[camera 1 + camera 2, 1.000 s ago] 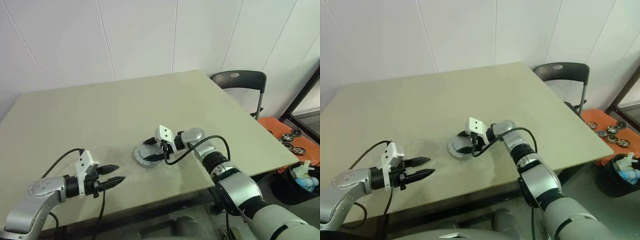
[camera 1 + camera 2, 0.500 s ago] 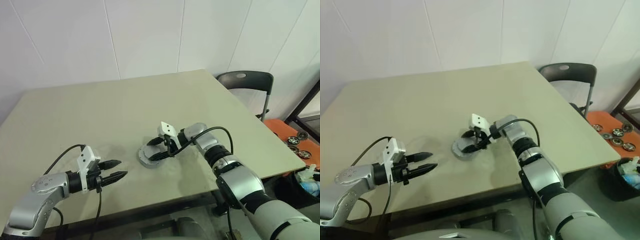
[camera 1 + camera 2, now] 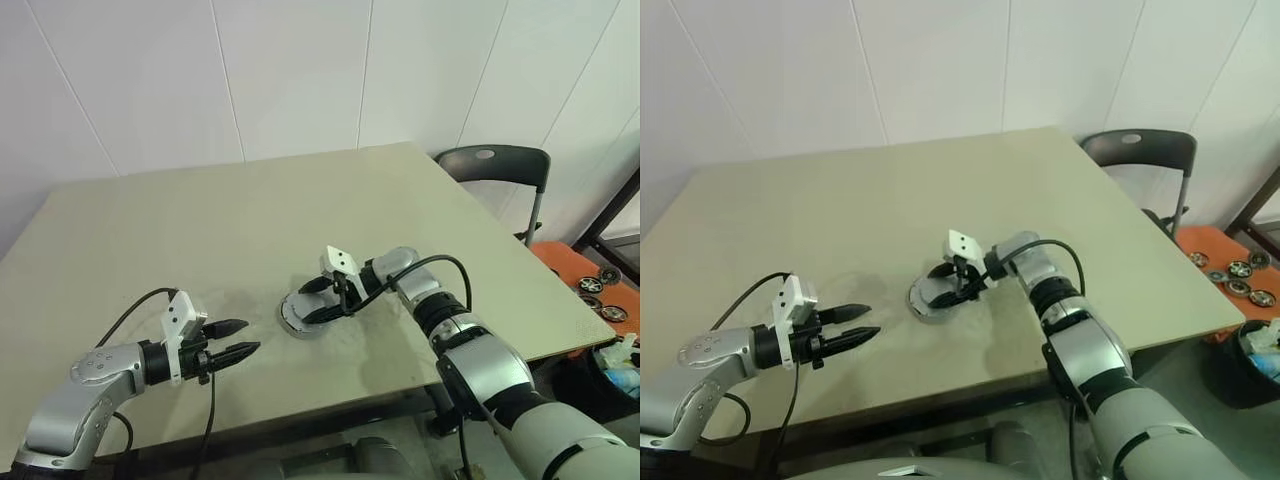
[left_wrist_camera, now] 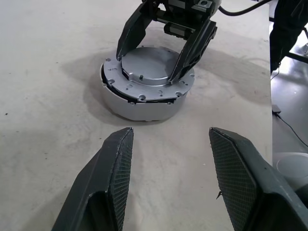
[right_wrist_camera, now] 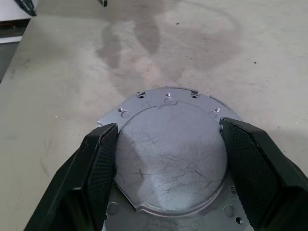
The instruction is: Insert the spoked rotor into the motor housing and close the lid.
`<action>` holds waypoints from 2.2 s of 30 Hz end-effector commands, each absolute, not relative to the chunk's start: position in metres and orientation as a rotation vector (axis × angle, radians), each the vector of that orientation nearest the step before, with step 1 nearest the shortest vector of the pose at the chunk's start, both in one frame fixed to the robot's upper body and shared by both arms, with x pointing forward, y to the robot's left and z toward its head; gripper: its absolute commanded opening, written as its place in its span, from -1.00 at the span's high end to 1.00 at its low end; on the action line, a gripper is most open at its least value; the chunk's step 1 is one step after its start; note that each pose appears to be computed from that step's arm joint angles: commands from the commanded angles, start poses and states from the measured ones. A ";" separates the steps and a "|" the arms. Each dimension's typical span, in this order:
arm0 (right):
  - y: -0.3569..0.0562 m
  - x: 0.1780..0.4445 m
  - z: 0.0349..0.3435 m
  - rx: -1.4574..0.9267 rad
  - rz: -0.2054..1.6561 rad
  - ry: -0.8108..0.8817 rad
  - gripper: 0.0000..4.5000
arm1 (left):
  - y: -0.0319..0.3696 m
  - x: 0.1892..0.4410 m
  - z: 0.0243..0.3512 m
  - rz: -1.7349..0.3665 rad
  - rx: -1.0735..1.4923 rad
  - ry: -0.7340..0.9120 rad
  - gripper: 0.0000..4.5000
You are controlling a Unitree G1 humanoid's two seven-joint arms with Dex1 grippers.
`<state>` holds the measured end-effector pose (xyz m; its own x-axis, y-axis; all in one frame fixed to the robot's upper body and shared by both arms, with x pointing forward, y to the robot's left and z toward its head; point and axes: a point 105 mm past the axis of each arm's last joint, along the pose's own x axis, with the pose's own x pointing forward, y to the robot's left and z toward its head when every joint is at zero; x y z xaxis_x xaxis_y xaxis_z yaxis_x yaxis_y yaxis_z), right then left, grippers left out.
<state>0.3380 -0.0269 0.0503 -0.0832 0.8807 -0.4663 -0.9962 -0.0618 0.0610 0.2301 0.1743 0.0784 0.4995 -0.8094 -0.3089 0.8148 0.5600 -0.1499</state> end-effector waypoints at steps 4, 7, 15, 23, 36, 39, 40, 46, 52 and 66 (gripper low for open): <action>-0.041 0.320 0.010 -0.346 1.602 0.603 -0.35 | 0.172 0.230 0.087 -0.984 0.028 0.339 -0.19; -0.037 0.319 0.015 -0.298 1.615 0.587 -0.35 | 0.171 0.231 0.087 -0.984 0.026 0.339 -0.19; -0.015 0.322 0.058 -0.081 1.683 0.500 -0.35 | 0.169 0.234 0.088 -0.985 0.023 0.331 -0.19; -0.015 0.322 0.039 -0.246 1.632 0.471 -0.35 | 0.171 0.234 0.088 -0.977 0.020 0.331 -0.19; -0.011 0.317 0.033 -0.256 1.639 0.483 -0.35 | 0.170 0.230 0.087 -0.967 0.013 0.331 -0.19; -0.007 0.315 0.031 -0.272 1.647 0.487 -0.35 | 0.169 0.230 0.087 -0.965 0.011 0.329 -0.19; -0.005 0.315 0.030 -0.277 1.645 0.489 -0.35 | 0.169 0.231 0.087 -0.964 0.011 0.329 -0.19; 0.003 0.311 0.028 -0.266 1.650 0.502 -0.35 | 0.170 0.232 0.087 -0.960 0.011 0.327 -0.19; 0.008 0.313 0.026 -0.265 1.624 0.502 -0.35 | 0.171 0.232 0.086 -0.955 0.010 0.329 -0.19; 0.006 0.302 0.058 -0.042 1.760 0.558 -0.35 | 0.173 0.234 0.085 -0.954 0.013 0.323 -0.19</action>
<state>0.3174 -0.0010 0.0642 -0.1734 0.9294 -0.3259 -0.9561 -0.0794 0.2822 0.2310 0.1717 0.0766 0.5233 -0.7970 -0.3017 0.7962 0.5834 -0.1604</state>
